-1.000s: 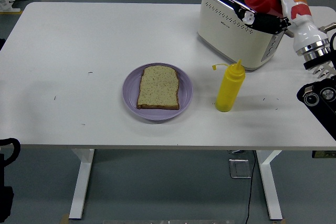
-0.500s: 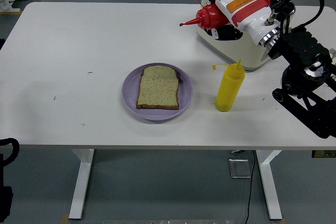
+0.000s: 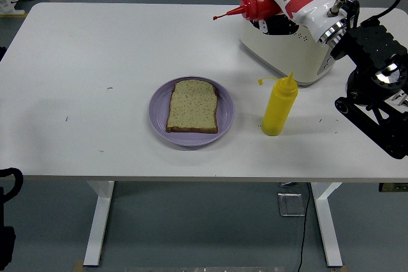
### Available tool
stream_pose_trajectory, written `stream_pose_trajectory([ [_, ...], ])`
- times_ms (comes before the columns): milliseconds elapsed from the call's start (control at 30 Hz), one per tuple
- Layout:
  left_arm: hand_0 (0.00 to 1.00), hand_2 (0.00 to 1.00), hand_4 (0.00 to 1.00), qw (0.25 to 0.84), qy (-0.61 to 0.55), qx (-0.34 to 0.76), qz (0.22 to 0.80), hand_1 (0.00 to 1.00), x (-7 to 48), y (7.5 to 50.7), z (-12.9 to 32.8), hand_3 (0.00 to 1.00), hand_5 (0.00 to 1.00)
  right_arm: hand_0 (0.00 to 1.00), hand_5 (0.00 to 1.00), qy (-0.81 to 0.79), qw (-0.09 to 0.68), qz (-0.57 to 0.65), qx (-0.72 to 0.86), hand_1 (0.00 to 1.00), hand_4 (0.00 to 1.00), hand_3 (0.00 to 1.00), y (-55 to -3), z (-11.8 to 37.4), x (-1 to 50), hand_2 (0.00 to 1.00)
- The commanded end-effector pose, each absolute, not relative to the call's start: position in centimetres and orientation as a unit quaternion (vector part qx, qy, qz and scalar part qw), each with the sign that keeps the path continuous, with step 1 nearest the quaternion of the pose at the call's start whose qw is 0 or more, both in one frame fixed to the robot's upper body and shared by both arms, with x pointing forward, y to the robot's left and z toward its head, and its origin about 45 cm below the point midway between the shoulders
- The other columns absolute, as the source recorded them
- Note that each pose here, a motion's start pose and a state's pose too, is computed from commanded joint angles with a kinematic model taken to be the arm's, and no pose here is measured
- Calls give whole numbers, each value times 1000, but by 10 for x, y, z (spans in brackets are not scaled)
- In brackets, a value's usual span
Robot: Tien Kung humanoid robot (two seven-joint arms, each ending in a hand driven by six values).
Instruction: Pick up the cup,pour liquid into bread,place the cup on the desk
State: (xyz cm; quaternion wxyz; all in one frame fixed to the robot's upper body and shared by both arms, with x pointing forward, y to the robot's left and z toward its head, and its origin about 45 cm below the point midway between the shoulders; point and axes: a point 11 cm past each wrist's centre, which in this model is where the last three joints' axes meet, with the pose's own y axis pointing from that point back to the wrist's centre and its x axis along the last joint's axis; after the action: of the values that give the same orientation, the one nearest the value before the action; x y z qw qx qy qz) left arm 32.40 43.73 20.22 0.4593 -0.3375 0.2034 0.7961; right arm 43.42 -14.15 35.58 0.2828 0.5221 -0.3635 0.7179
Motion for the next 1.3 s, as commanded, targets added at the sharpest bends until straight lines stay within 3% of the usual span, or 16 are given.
stream_pose_trajectory([
  [133, 787, 738, 587, 460, 203, -338, 796, 736, 324, 437, 202, 693, 998, 23, 395, -358, 291, 714, 526, 39, 734, 288, -140, 348, 435, 201],
  [433, 787, 737, 587, 458, 204, -336, 797, 736, 323, 438, 201, 691, 998, 22, 387, -409, 275, 710, 502, 40, 729, 287, -155, 389, 442, 201],
  [467, 785, 736, 586, 458, 204, -336, 797, 735, 323, 438, 201, 692, 998, 22, 346, -406, 277, 711, 503, 40, 724, 292, -154, 388, 442, 204],
  [633, 785, 736, 586, 460, 205, -335, 796, 735, 323, 436, 200, 692, 998, 22, 346, -331, 311, 726, 517, 40, 724, 292, -130, 354, 437, 204],
  [667, 783, 734, 587, 461, 205, -334, 796, 734, 323, 436, 200, 692, 998, 22, 269, -316, 317, 726, 521, 41, 711, 301, -125, 345, 435, 213],
  [767, 783, 734, 587, 460, 205, -334, 797, 734, 323, 436, 200, 692, 998, 22, 269, -311, 318, 724, 527, 41, 711, 301, -121, 337, 431, 213],
  [1033, 783, 735, 587, 459, 206, -334, 797, 732, 322, 437, 199, 691, 998, 22, 270, -406, 247, 711, 518, 40, 706, 299, -131, 381, 427, 212],
  [1067, 783, 735, 587, 459, 206, -334, 797, 733, 322, 437, 199, 690, 998, 22, 317, -422, 232, 703, 524, 40, 708, 293, -133, 386, 426, 205],
  [1300, 786, 735, 587, 459, 206, -335, 797, 733, 322, 437, 200, 690, 998, 22, 308, -527, 133, 589, 598, 42, 711, 297, -171, 415, 421, 206],
])
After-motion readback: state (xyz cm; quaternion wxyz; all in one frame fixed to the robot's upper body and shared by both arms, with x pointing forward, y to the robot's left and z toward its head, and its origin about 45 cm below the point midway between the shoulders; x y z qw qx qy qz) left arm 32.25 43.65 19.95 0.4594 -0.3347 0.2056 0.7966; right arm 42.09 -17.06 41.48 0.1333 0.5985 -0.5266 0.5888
